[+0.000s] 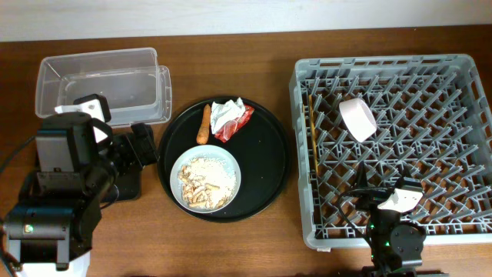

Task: Sort waste into correct bins and load items into the dishwasher rack
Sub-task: 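Grasp the carrot with the left gripper and drop it on the black tray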

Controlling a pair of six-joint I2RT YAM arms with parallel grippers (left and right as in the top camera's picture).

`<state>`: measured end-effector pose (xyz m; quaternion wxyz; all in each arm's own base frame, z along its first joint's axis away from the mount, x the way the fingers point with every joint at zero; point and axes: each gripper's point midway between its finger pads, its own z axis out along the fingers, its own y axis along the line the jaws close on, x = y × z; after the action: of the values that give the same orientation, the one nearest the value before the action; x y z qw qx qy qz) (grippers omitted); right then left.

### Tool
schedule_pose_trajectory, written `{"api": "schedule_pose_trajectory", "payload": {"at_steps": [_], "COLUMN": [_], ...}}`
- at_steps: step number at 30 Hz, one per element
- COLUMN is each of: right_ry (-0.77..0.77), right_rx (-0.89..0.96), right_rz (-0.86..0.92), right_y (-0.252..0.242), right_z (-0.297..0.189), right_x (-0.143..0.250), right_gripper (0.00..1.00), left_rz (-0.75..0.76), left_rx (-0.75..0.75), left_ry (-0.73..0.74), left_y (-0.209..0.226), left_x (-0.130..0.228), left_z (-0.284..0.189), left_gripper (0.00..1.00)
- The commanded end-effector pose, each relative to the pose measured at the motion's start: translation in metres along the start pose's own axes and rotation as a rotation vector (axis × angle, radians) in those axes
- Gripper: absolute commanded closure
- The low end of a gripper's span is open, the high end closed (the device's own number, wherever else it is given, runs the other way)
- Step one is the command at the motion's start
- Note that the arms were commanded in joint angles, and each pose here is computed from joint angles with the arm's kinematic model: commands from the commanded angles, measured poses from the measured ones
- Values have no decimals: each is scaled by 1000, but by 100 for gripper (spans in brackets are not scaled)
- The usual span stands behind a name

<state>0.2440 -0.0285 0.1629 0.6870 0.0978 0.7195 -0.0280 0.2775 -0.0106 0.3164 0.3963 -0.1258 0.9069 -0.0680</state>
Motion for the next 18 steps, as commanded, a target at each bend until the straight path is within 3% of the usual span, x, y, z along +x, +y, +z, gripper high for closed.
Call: {"api": "schedule_pose_trajectory", "payload": {"at_steps": [1,6,7,9,12,15,18], "right_ry": [8,8,8,8,8,8,8], "right_rx": [7,7,7,7,7,7,7], "right_rz": [3,2,3,2,3,2,2], "right_y": [-2,-2,-2,-2,-2,-2,-2], "right_z": [0,0,0,0,0,0,0], "right_x": [3,3,3,3,3,3,3], "right_gripper": [2,2,2,2,2,2,2], "left_rz": [-12,-85,-44,70,148,267,325], "left_rx": [-4,171,176,169,143,52,-77], "left_ry": [-19,-18,3,183,421,483,457], "left_y": [1,-34,-41,-62,-86,-86,-67], "left_x": [-4,-13,-13,15,70,101,110], "left_z": [-4,3,19,81,156,219,269], "left_gripper": [1,1,1,4,22,28,34]}}
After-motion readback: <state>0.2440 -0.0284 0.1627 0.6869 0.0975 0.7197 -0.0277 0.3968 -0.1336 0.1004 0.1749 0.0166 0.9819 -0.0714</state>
